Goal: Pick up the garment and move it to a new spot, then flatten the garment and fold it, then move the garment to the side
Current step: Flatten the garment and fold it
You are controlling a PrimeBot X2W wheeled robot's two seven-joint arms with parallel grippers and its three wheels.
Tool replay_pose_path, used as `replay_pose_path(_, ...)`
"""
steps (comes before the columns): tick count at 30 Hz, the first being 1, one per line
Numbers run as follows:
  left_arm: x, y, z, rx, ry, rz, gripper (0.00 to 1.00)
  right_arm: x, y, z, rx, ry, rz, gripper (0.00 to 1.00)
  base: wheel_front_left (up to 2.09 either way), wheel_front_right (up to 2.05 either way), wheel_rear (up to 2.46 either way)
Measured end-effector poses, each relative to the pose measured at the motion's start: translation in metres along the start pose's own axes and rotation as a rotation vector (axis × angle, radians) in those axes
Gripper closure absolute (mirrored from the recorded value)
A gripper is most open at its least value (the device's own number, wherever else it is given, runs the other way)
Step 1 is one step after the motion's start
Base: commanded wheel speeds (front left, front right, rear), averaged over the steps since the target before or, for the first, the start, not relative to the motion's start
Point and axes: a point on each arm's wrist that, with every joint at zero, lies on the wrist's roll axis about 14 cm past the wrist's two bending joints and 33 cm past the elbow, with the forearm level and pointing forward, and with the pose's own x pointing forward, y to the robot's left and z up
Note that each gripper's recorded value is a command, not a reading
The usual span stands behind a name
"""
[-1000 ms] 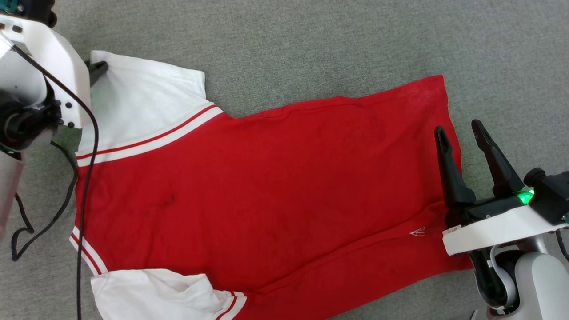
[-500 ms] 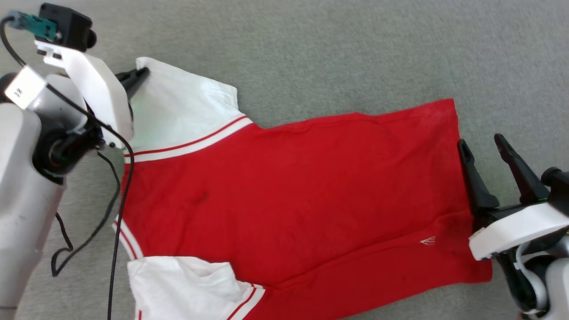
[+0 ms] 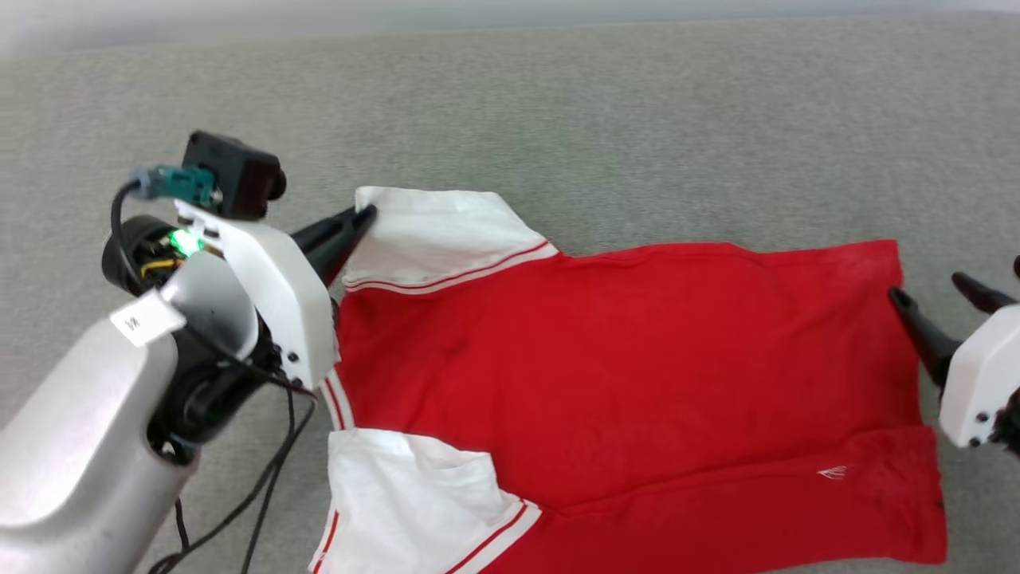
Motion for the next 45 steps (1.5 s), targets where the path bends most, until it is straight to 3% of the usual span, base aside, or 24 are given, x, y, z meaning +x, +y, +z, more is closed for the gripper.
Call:
replay_pose_path(5,-0.017,-0.008,0.000,-0.026,-0.062,0.012,1.00,0.023,0.000,0.004,0.016,0.116,0.028,0.00,0.00,0.00,0.00)
replay_pose_path(9,-0.023,-0.007,-0.002,-0.026,-0.085,0.032,1.00,0.040,-0.012,-0.008,-0.056,0.237,0.000,0.00,0.00,0.00,0.00)
replay_pose_path(14,-0.027,-0.006,-0.010,-0.037,-0.089,0.043,1.00,0.064,-0.014,-0.020,-0.132,0.325,-0.013,0.00,0.00,0.00,0.00)
replay_pose_path(24,-0.030,-0.003,-0.029,-0.066,-0.056,0.064,1.00,0.093,-0.002,-0.056,-0.129,0.444,0.016,0.00,0.00,0.00,0.00)
replay_pose_path(25,-0.030,-0.002,-0.031,-0.067,-0.054,0.067,1.00,0.095,-0.002,-0.056,-0.129,0.442,0.018,0.54,0.00,0.00,0.00)
replay_pose_path(27,-0.031,-0.001,-0.031,-0.078,-0.058,0.074,1.00,0.098,0.000,-0.054,-0.115,0.420,0.023,1.00,0.00,0.00,0.00)
replay_pose_path(35,-0.044,0.007,-0.031,-0.113,-0.104,0.126,1.00,0.092,-0.002,-0.023,-0.040,0.229,0.014,1.00,0.00,0.00,0.00)
replay_pose_path(45,-0.075,-0.006,-0.031,-0.150,-0.169,0.157,1.00,0.047,-0.003,0.011,0.087,-0.011,0.025,1.00,0.00,0.00,0.00)
